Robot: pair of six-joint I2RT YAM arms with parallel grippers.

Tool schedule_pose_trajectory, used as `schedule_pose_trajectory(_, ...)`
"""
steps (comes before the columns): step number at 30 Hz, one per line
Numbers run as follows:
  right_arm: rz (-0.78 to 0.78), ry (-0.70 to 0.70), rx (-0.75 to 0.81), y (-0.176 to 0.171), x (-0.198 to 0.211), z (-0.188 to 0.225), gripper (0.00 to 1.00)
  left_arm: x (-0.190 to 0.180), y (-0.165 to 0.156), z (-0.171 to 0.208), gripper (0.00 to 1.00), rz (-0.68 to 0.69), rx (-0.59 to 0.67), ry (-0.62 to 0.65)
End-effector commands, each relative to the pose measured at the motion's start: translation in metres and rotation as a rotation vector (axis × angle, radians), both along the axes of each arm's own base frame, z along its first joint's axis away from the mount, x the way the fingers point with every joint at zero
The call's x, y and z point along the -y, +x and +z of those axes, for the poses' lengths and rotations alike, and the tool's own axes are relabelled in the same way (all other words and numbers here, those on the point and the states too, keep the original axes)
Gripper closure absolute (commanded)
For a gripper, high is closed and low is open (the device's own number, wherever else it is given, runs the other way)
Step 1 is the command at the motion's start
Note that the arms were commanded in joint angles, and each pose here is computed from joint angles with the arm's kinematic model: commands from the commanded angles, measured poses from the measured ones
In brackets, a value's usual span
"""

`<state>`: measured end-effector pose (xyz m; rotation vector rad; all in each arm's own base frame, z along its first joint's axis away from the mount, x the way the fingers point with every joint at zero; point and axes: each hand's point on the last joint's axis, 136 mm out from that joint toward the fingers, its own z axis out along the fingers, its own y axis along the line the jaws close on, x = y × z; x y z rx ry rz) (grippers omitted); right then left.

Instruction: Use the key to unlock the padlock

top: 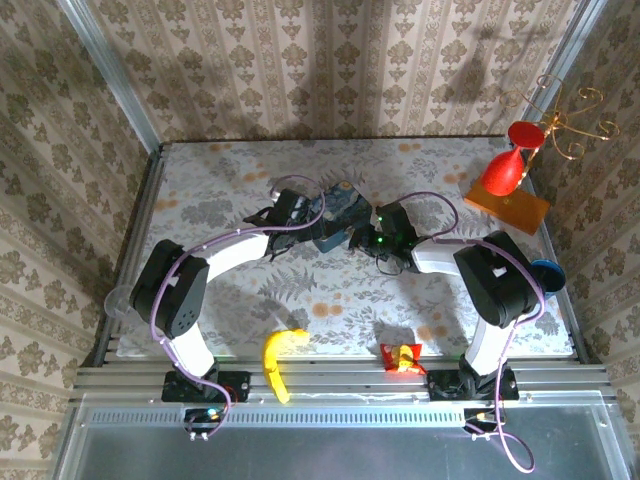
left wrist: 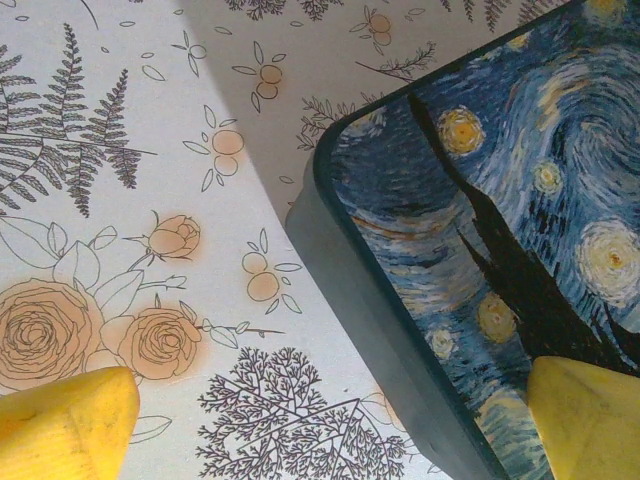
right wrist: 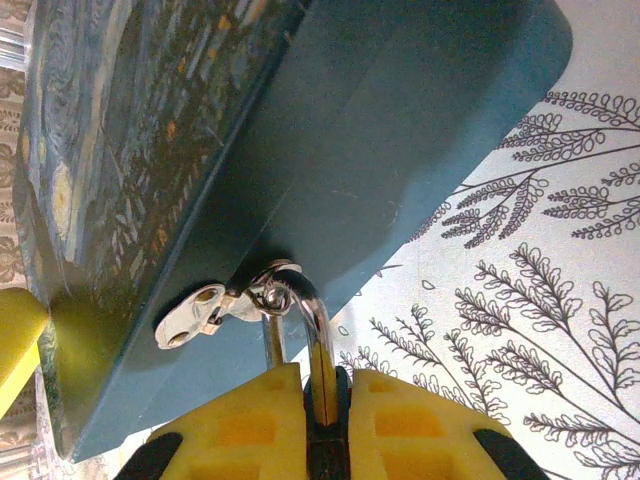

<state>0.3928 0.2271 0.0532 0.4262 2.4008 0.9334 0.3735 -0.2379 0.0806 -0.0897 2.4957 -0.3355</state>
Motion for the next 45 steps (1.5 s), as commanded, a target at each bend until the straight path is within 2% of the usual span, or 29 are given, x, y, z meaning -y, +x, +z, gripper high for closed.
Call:
schedule_pose_trajectory(1, -0.074, -0.002, 0.042, 0.017, 0.014, 0.006, 1.00, -0.044, -0.051, -0.070, 0.00, 0.007, -0.257, 0.214)
schedule_pose_trajectory(18, -0.188, -0.023, 0.044, 0.029, 0.031, 0.003, 1.00, -0.047, -0.051, -0.071, 0.00, 0.011, -0.268, 0.221)
schedule_pose_trajectory(33, -0.203, -0.004, 0.082, 0.037, 0.035, 0.017, 1.00, -0.046, -0.050, -0.067, 0.00, 0.016, -0.258, 0.201)
schedule_pose_trajectory(37, -0.194, -0.005, 0.076, 0.034, 0.034, 0.015, 1.00, -0.034, -0.039, -0.048, 0.00, 0.012, -0.208, 0.139)
schedule_pose_trajectory(45, -0.181, -0.009, 0.077, 0.031, 0.031, 0.017, 1.00, -0.002, 0.004, 0.012, 0.00, 0.034, -0.032, -0.054)
